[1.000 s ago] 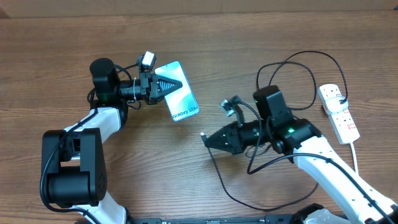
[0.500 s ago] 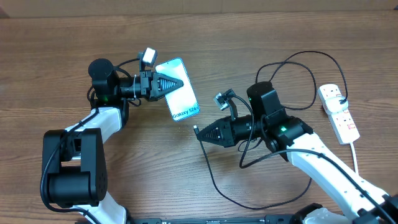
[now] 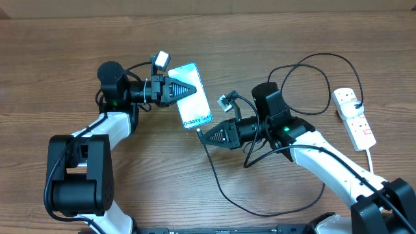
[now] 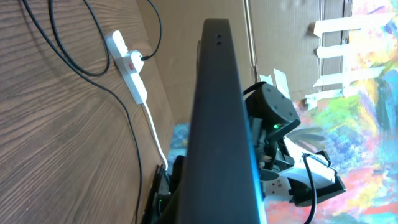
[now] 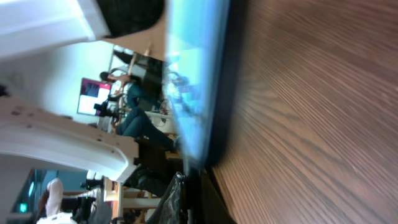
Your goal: Plug charger to phone and switch on socket
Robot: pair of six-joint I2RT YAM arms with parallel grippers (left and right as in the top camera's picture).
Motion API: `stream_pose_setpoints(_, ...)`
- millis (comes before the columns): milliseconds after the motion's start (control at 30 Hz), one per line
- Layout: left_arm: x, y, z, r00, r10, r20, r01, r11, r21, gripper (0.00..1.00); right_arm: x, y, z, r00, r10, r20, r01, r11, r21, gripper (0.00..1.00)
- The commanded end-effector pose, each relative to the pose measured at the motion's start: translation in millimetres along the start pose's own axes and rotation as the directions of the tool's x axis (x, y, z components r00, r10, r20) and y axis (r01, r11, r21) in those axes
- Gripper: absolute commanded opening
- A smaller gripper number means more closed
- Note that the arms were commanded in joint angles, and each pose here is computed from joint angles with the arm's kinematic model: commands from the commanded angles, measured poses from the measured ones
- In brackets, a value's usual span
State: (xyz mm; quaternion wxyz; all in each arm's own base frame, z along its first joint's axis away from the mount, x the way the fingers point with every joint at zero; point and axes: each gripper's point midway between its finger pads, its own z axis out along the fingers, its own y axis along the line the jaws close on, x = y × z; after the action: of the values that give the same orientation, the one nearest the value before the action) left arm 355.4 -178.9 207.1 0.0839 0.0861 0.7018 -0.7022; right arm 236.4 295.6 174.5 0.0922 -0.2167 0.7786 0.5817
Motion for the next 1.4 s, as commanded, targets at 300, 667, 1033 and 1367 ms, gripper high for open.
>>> stream_pose_setpoints(300, -2.0, -7.4, -0.7, 1.000, 0.018, -0.022, -0.017, 1.000, 0.005, 0.05, -2.3, 15.2, -0.5, 0.999, -0.033, -0.006, 0.033, 0.997, -0.072, 0.04)
stream_pose_setpoints(667, -6.1, -6.4, -9.4, 1.000, -0.016, 0.002, 0.016, 1.000, -0.001, 0.04, -9.5, 7.5, -6.8, 0.999, 0.023, 0.024, -0.022, 0.999, -0.044, 0.04)
stream_pose_setpoints(1033, -5.9, -6.5, -8.9, 0.999, -0.034, 0.000, 0.034, 0.999, -0.001, 0.04, -9.9, 6.9, -6.8, 0.999, 0.045, 0.025, -0.044, 0.998, -0.041, 0.04)
stream_pose_setpoints(1367, -5.5, -6.7, -2.3, 0.999, -0.034, -0.002, 0.034, 0.999, 0.001, 0.05, -10.4, 7.1, -6.8, 0.999, 0.041, 0.026, -0.040, 0.998, -0.042, 0.04)
